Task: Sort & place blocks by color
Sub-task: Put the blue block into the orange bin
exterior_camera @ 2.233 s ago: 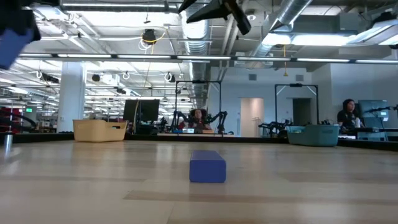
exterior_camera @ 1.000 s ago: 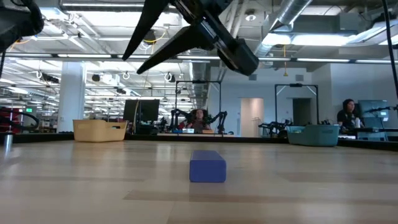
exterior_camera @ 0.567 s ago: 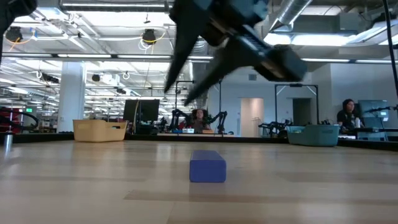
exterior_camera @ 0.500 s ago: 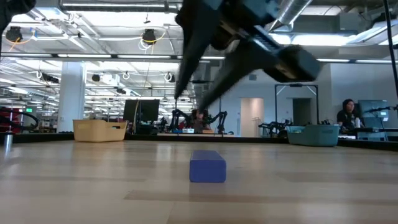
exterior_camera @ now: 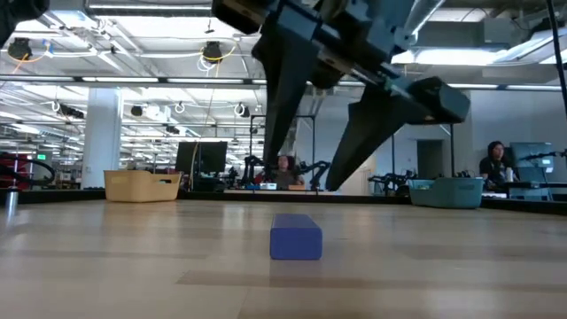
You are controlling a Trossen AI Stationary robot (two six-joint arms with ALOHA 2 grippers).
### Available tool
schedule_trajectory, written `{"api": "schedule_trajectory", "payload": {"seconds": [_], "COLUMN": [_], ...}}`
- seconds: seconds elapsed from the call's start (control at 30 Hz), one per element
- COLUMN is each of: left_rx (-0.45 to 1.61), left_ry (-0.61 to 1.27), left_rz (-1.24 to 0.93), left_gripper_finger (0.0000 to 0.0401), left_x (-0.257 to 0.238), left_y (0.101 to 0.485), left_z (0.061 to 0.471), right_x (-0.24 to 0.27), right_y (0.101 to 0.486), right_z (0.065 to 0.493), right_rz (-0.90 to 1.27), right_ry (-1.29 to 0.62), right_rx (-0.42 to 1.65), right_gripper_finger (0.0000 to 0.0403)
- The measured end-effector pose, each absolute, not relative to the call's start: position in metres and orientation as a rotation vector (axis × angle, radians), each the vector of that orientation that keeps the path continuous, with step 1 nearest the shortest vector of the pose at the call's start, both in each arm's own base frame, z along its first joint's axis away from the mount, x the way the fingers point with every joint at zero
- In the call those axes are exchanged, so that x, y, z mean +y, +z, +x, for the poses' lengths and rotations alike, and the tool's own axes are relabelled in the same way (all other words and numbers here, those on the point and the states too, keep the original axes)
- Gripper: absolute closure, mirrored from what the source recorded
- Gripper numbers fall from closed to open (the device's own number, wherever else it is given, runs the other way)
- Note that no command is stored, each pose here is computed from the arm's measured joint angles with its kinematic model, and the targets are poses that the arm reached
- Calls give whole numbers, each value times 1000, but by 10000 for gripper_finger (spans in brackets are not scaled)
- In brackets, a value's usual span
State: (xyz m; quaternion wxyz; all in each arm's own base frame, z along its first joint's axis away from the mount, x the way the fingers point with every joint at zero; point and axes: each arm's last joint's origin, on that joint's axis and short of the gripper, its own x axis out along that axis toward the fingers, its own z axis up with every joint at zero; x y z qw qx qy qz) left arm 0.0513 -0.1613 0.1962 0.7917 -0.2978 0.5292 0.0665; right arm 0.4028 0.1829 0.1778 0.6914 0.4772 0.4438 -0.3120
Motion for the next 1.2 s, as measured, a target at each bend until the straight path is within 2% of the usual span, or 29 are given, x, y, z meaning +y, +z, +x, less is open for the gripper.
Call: {"api": "schedule_trajectory", "payload": {"seconds": [0.33,0.47,0.57,0.77,0.87,0.93,1.1,1.2], "left_rx": [876,724,629,540,539,530,501,451], "left_ry": [106,109,115,184,230,267,355,416], "left_rz": [-661,-637,-561,-466,-442,-445,-429,-503], "left_gripper_finger": [204,204,204,204,204,204,204,204], "left_x": [-146,-142,-140,-132,-126,-121,-103,-86], "left_y": [226,237,241,243,242,243,248,256], "left_z": [67,72,75,86,94,99,109,112], "right_x": [188,183,176,153,141,131,103,82], "right_y": [146,146,145,152,152,160,201,213], "right_z": [412,413,416,425,429,430,421,414], "right_rz": [1099,1087,1027,955,902,856,719,621], "right_ry": [-679,-669,-608,-497,-458,-446,-428,-465], "right_rx": [1057,1098,1151,1192,1183,1162,1116,1128], "right_gripper_finger": [154,174,219,356,393,398,379,373]}}
